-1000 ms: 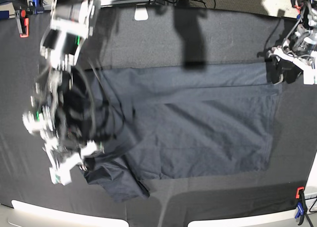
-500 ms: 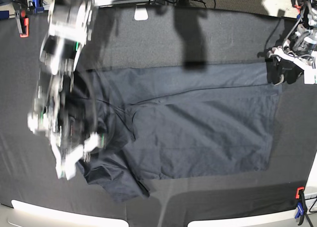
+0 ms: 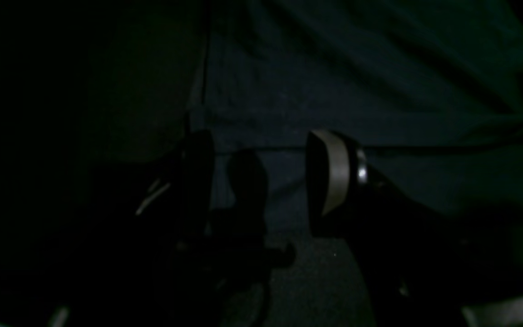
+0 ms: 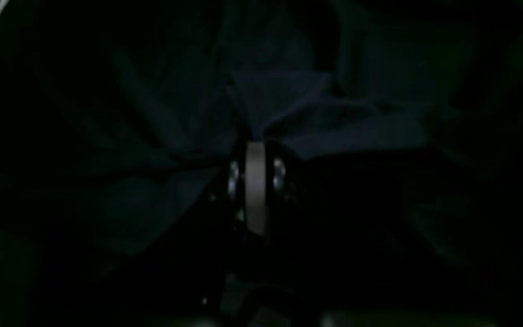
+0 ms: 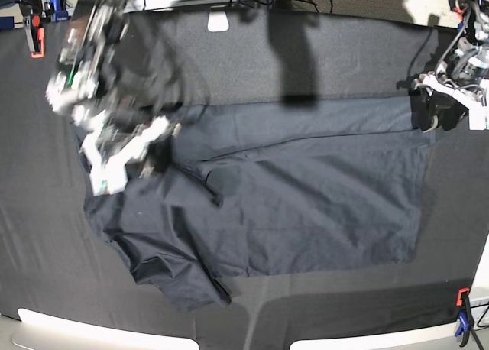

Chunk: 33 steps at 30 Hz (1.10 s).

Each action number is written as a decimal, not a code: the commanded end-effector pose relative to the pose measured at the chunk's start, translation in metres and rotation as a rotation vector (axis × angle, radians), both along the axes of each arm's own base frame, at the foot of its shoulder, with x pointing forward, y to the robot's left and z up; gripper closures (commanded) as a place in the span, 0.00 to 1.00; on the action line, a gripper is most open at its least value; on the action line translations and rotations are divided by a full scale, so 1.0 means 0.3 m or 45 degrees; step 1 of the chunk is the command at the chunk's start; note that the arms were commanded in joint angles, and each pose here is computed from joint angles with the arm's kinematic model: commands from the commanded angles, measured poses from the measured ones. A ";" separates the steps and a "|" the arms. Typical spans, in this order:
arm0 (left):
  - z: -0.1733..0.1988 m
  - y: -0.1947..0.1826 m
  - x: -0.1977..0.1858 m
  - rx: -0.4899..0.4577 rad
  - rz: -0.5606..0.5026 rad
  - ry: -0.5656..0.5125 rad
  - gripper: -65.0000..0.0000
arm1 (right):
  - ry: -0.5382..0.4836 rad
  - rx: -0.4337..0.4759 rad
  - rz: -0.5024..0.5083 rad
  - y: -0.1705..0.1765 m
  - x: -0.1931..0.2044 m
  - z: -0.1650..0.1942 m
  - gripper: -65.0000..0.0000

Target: Layout the t-shirt on the table in an organized manner, then fold the t-shirt properly

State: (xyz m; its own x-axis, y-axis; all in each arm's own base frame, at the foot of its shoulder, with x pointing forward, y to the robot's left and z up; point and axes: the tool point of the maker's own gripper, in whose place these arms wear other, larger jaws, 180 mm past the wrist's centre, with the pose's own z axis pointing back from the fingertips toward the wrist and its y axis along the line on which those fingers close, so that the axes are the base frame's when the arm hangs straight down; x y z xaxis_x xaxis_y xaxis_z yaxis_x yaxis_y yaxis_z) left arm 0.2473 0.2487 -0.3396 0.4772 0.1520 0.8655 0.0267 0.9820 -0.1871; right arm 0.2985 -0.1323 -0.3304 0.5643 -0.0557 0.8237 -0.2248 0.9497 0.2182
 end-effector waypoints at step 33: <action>0.062 0.008 0.028 0.011 -0.006 -0.097 0.53 | 0.246 0.175 0.488 0.304 -0.226 -0.071 0.73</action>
State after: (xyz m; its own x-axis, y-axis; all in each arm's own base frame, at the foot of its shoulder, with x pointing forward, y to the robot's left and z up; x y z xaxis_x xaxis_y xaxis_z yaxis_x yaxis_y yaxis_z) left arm 0.2495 0.2493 -0.3358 0.4563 0.1549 0.8762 0.0267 0.9819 -0.1875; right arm 0.2245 -0.0445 -0.3646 0.7462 0.0922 0.6594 -0.4670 0.7784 0.4196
